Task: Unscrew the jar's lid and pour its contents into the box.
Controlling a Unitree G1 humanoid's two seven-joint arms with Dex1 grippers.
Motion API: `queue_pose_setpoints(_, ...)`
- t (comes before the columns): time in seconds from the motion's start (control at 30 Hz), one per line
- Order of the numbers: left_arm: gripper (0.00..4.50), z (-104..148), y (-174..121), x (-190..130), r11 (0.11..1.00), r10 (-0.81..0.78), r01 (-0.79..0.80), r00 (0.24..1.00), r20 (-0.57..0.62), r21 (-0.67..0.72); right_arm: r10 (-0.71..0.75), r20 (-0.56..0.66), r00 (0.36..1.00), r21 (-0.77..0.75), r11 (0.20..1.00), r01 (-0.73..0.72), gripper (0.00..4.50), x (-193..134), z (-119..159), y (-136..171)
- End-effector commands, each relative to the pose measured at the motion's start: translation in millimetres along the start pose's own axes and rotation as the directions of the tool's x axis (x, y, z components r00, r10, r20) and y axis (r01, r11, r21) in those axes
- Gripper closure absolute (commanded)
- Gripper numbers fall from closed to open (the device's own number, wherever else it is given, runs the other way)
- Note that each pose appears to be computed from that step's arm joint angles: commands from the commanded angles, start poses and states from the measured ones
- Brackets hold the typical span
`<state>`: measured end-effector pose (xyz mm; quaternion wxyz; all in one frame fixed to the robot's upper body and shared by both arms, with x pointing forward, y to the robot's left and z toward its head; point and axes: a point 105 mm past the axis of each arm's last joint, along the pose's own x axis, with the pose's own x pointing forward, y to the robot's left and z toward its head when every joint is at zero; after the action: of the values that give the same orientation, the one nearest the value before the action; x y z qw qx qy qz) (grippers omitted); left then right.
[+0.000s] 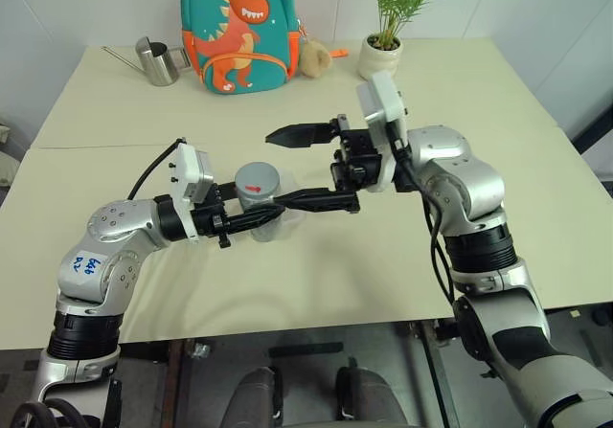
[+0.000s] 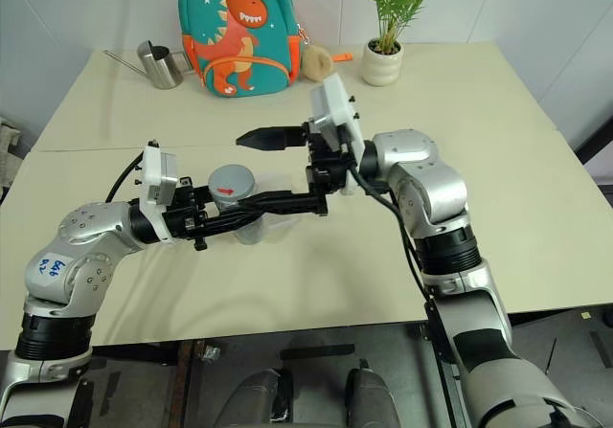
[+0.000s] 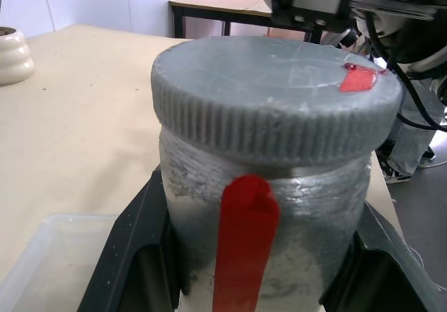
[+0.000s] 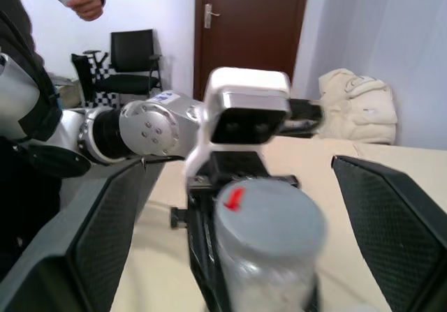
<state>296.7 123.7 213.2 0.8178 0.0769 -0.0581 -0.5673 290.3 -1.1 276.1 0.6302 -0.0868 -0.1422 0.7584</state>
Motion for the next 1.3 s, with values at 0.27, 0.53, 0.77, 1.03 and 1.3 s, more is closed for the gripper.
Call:
queue_pose_setpoints(0.27,2.58,10,-6,11,0.998,-0.033,0.031,0.999,0.037,0.046,-0.1,-0.032,0.994,-0.052,0.994,0.098,0.01,29,-12,-15)
queue_pose_setpoints(0.53,2.58,11,-8,10,0.998,-0.029,0.027,0.999,0.044,0.05,-0.133,-0.017,0.991,-0.052,0.99,0.132,0.01,24,-11,-24)
queue_pose_setpoints(0.77,2.58,7,-8,8,0.999,-0.025,0.023,0.999,0.041,0.047,-0.153,-0.011,0.988,-0.059,0.987,0.152,0.01,2,-4,-34)
queue_pose_setpoints(1.03,2.58,7,-10,11,0.999,-0.031,0.029,0.998,0.051,0.043,-0.199,-0.021,0.98,-0.03,0.98,0.198,0.01,-25,-6,-45)
queue_pose_setpoints(1.3,2.58,7,-11,10,0.999,-0.036,0.033,0.998,0.059,0.039,-0.258,-0.043,0.965,-0.006,0.966,0.258,0.01,-52,-9,-54)
